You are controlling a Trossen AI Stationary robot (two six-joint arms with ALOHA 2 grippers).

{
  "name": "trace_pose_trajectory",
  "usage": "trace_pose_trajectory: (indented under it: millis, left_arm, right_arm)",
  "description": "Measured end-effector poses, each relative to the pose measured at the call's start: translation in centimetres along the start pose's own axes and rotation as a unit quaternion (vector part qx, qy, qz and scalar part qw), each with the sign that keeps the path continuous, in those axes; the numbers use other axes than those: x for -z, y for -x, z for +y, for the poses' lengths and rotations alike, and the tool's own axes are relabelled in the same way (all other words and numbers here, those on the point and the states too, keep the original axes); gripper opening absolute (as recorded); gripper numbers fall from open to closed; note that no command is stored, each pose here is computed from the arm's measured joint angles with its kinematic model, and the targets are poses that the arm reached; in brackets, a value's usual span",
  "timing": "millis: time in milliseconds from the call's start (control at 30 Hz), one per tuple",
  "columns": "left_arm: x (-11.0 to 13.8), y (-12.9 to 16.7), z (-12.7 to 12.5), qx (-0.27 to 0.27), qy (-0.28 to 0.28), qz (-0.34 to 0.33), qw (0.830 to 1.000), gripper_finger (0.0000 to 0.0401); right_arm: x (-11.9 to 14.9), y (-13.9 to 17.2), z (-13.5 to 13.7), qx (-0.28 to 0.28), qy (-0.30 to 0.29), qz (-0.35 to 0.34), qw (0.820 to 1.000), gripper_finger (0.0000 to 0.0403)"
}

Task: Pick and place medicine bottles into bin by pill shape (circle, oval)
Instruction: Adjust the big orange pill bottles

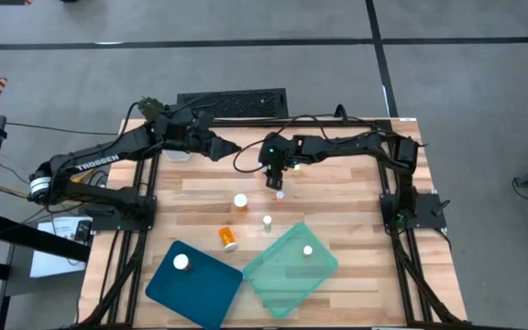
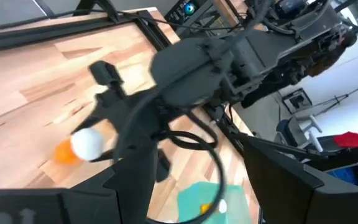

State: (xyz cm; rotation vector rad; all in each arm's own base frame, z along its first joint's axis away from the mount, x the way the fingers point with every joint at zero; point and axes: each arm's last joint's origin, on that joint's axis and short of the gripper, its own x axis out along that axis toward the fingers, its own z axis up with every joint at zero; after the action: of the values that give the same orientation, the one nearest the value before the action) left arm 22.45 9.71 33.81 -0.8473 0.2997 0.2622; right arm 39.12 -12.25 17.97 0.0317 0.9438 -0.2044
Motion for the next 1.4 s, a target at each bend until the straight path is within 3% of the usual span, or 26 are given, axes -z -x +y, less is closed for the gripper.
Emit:
trace_pose_trajectory:
  millis: [233,500,667,967,1067,1233,1400]
  left_arm:
    - [0.3,-0.1,-0.2,0.005,-0.004,0.008,1.000,0.0231]
    - [0.6,-0.1,-0.3,0.011,-0.011,0.028,0.999,0.0231]
    - [0.8,-0.1,-0.4,0.047,-0.046,0.058,0.996,0.0231]
    - [3.1,-0.1,-0.5,0.062,-0.114,0.163,0.978,0.0231]
    - [4.9,-0.2,-1.3,0.074,-0.202,0.206,0.955,0.0231]
    - [8.0,-1.0,-2.8,0.088,-0.336,0.258,0.901,0.0231]
    - [11.3,-2.8,-3.9,0.114,-0.423,0.313,0.843,0.0232]
  right_arm:
    - [0.0,0.1,0.1,-0.008,-0.004,0.002,1.000,0.0218]
    - [0.0,0.1,0.1,-0.020,-0.005,0.000,1.000,0.0256]
    - [0.0,0.2,0.0,-0.037,-0.006,-0.003,0.999,0.0267]
    - [-1.7,5.5,-1.5,-0.038,-0.016,-0.069,0.997,0.0268]
    - [-2.0,8.8,-2.2,-0.028,-0.018,-0.093,0.995,0.0268]
    - [-1.7,15.2,-3.2,-0.008,-0.030,-0.122,0.992,0.0268]
    - [-1.1,20.6,-3.4,0.010,-0.031,-0.174,0.984,0.0268]
